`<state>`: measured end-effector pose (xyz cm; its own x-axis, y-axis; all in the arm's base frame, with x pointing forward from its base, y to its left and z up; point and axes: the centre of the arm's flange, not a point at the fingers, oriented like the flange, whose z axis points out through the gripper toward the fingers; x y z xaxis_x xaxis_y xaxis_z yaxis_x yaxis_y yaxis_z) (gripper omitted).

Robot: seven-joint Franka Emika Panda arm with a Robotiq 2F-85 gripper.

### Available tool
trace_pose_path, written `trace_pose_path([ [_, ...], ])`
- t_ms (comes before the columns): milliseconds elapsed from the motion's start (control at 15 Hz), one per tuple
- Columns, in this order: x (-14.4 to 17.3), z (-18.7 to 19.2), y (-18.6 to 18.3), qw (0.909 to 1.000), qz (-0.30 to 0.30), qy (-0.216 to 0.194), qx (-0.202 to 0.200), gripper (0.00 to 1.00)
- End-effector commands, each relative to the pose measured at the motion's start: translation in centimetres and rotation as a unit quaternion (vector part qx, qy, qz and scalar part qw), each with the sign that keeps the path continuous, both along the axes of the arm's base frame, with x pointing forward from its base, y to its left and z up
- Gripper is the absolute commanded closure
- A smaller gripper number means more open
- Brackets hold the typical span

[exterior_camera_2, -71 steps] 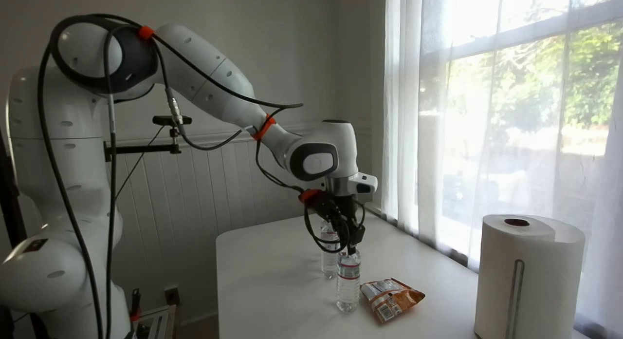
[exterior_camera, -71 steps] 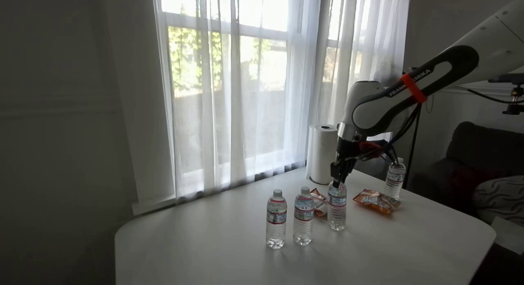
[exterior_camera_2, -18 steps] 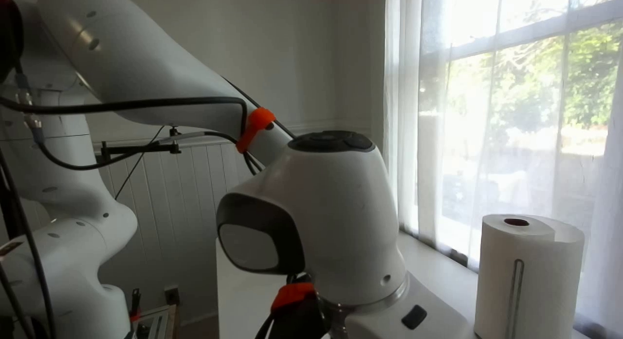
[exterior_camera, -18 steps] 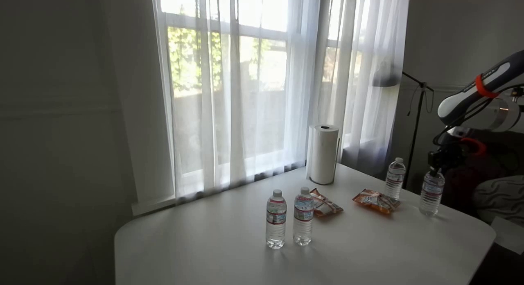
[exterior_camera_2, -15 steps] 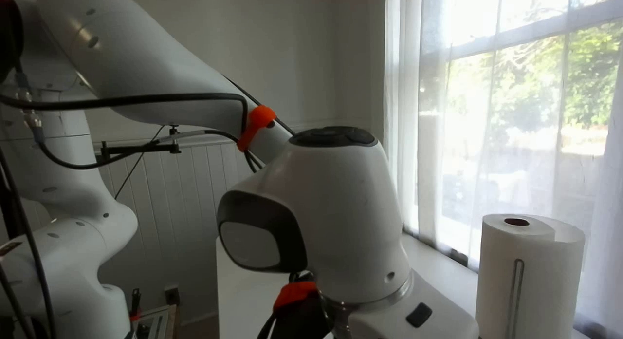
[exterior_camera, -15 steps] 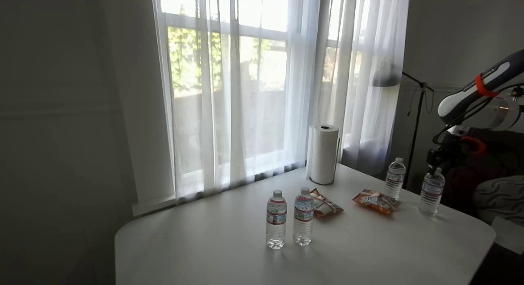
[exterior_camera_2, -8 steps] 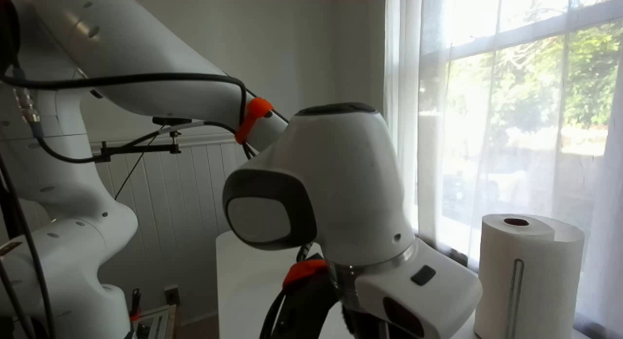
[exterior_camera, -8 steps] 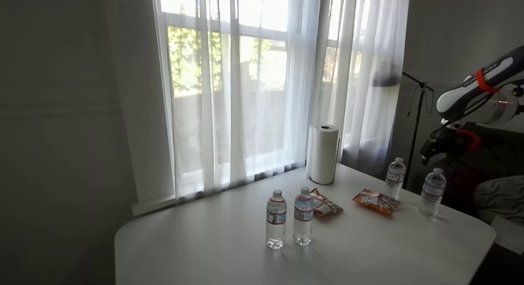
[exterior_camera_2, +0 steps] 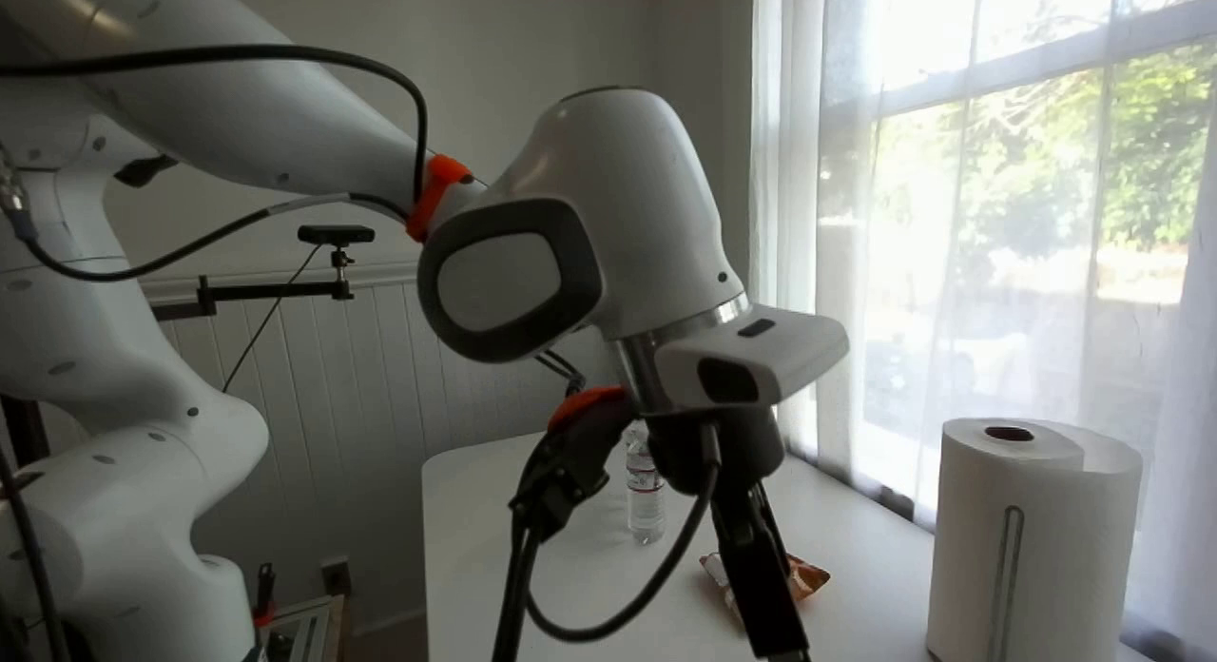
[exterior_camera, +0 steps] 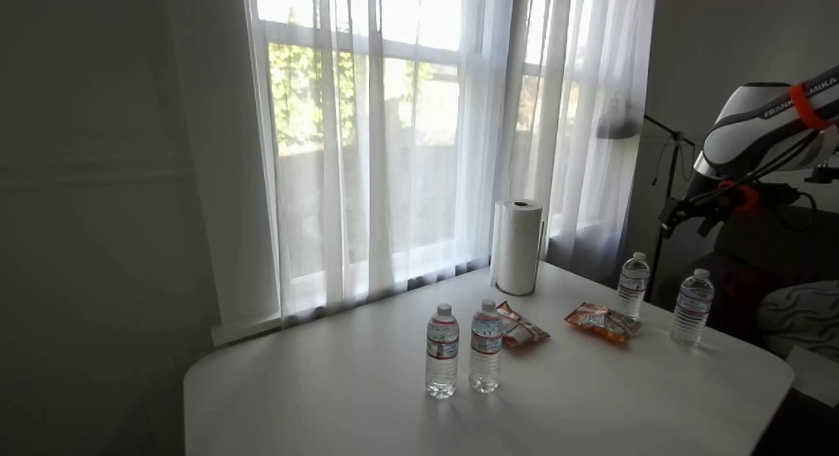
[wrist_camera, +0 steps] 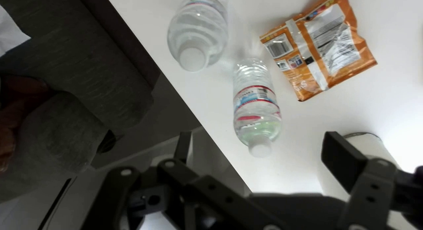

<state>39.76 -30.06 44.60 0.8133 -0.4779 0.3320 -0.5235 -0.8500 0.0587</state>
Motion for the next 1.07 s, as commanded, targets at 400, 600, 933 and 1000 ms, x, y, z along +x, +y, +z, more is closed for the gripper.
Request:
trace_pose_path([
  [400, 7.3, -1.8, 14.5, 0.9968, 0.076, 0.011, 0.021, 0.0],
  [600, 10.5, -5.1, 17.4, 0.9951, 0.092, 0.022, 0.028, 0.0],
  [933, 15.4, -10.0, 19.6, 0.9903, 0.13, 0.026, 0.042, 0.0],
  [1000, 16.3, -11.0, 19.9, 0.9892, 0.137, 0.026, 0.046, 0.0],
])
